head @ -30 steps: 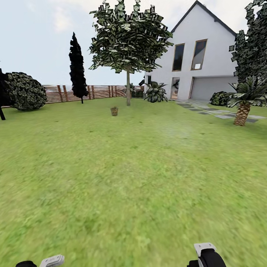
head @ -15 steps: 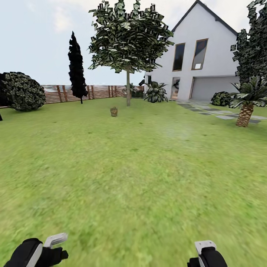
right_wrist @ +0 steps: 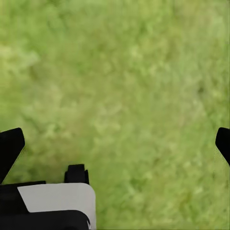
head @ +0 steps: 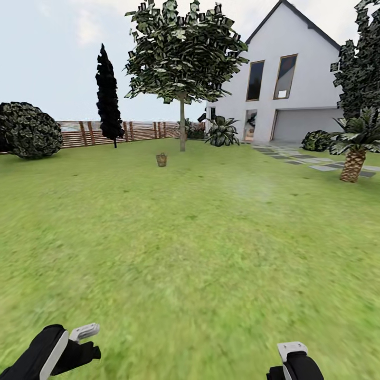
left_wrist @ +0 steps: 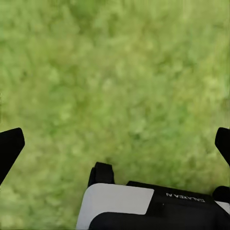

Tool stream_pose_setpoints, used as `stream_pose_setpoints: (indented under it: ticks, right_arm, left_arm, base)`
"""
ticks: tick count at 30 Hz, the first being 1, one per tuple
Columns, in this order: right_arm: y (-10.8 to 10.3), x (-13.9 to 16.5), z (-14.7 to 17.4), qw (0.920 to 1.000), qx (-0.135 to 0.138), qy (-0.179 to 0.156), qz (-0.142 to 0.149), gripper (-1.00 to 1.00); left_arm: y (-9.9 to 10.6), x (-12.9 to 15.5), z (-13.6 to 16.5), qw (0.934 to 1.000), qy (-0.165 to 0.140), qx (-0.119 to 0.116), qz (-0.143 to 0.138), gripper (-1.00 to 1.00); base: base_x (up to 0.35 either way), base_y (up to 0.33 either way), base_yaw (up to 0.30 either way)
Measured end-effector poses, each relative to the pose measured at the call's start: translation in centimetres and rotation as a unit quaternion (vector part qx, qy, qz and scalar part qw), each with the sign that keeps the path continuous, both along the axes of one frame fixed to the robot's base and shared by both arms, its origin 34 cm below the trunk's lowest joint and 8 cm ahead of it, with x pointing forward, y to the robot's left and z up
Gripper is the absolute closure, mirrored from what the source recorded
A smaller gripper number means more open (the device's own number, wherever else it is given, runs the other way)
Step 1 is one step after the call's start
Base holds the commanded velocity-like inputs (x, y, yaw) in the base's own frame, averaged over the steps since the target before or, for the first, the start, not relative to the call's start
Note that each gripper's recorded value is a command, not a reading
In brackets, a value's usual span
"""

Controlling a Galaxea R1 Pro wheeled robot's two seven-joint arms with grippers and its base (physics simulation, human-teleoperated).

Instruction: Take the three Easter eggs out of the wicker basket on the lawn in the garden, then place them on the lawn next to a single tree (choose any tree) so that all three eggs are next to the same tree and none are left in the basket.

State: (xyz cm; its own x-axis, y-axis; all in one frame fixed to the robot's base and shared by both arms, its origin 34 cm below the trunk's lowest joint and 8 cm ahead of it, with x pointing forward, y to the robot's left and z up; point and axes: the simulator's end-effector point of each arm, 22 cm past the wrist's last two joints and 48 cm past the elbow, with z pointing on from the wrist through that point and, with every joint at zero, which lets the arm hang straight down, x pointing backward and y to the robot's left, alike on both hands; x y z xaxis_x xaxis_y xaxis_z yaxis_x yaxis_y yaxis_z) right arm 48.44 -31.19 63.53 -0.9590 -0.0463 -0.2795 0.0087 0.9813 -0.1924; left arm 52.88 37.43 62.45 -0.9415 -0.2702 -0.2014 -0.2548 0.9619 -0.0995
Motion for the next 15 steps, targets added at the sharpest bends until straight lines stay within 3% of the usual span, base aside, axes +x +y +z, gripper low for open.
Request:
stream_pose_setpoints:
  ticks: [15]
  right_arm:
    - [-0.02, 0.58, 0.67, 0.9999, 0.0, -0.01, 0.0, -1.0]
  left_arm:
    - [-0.2, -0.49, -0.48, 1.0, 0.008, -0.004, 0.002, -1.0]
  base:
    - [0.338, 0.0, 0.0]
